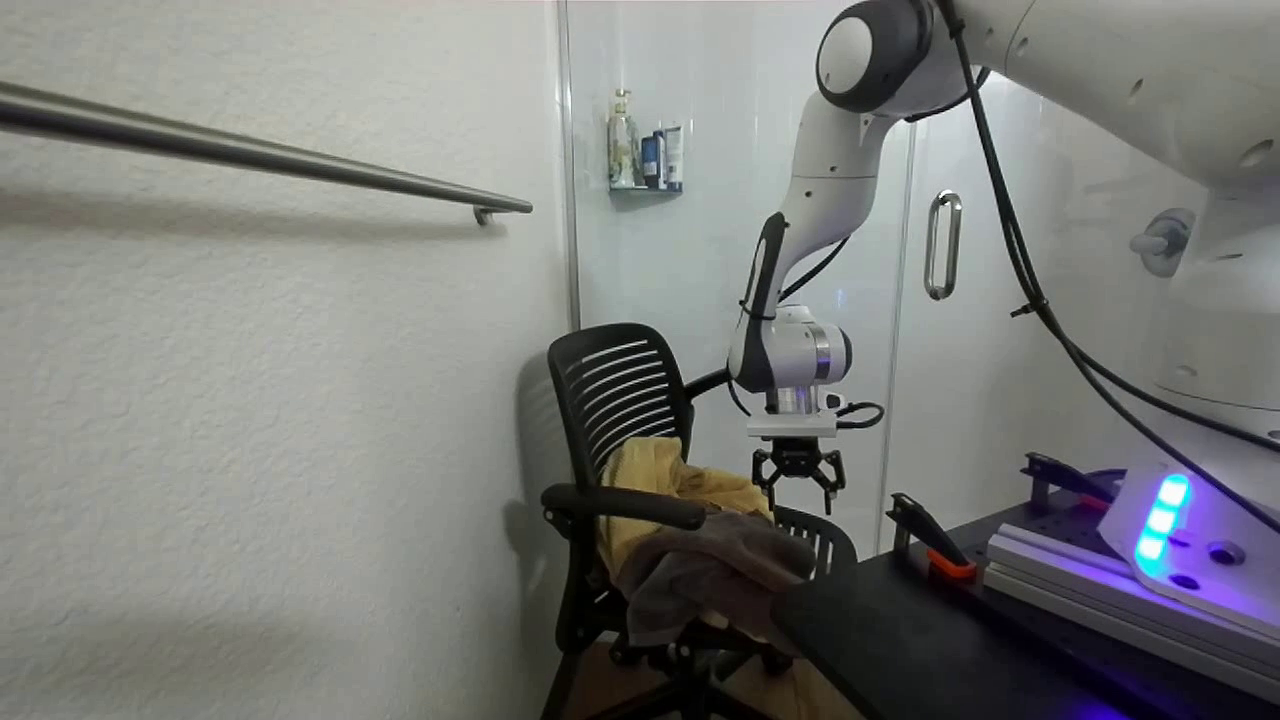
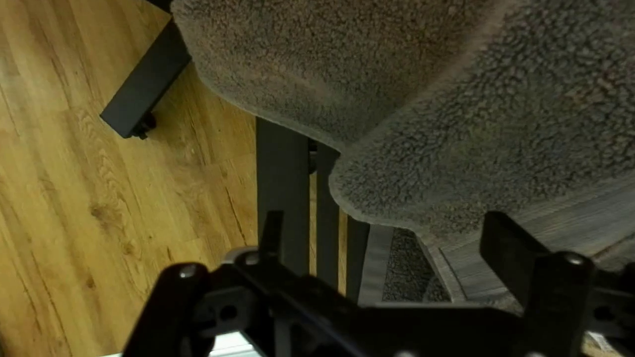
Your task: Hang the grey towel on the back of the chair
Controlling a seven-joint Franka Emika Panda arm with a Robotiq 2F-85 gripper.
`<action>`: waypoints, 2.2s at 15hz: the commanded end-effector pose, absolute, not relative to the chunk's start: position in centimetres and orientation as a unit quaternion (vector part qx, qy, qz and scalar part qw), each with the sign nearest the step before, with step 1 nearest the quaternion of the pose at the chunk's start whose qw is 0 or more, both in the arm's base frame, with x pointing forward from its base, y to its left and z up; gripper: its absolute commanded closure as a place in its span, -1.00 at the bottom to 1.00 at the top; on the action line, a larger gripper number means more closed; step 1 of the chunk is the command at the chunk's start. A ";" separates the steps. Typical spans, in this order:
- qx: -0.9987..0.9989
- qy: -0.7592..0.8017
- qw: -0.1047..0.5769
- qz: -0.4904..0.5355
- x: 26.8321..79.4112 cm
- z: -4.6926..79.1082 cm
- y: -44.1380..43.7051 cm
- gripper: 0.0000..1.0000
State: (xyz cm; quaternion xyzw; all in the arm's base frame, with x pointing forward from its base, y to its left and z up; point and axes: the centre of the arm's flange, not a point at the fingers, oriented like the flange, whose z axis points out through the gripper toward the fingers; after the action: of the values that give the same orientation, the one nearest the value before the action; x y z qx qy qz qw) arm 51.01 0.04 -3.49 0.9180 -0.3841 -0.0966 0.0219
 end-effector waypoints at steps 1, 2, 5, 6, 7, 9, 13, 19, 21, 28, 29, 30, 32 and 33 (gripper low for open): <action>0.937 -0.324 -0.005 -0.130 49.1 -3.5 -3.5 -1.00; 0.943 -0.299 -0.018 -0.144 48.6 -3.1 -5.2 -1.00; 0.948 -0.291 -0.002 -0.128 48.9 -4.2 -5.6 -1.00; 0.950 -0.285 -0.004 -0.131 48.6 -4.0 -6.9 -1.00; 0.950 -0.282 -0.006 -0.132 48.4 -3.8 -7.6 -1.00; 0.944 -0.309 0.001 -0.112 49.2 -3.6 -8.6 -1.00; 0.962 -0.263 0.019 -0.075 48.3 -3.2 -0.6 -1.00; 0.981 -0.180 0.012 -0.066 44.8 -4.4 8.8 -1.00; 0.985 -0.159 0.015 -0.060 42.5 -4.7 12.6 -1.00; 0.985 -0.160 -0.066 -0.025 43.1 -4.2 14.6 -1.00; 0.985 -0.164 -0.039 -0.027 43.1 -3.7 15.1 -1.00; 0.985 -0.165 -0.050 -0.028 43.2 -3.5 15.3 -1.00; 0.984 -0.166 -0.057 -0.028 43.5 -3.4 15.3 -1.00; 0.983 -0.176 -0.044 -0.014 43.8 -3.9 14.4 -1.00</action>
State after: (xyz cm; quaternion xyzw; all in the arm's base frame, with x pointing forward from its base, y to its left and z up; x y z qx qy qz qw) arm 43.49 15.21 -3.40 0.9840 -0.1669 -0.0279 -0.0564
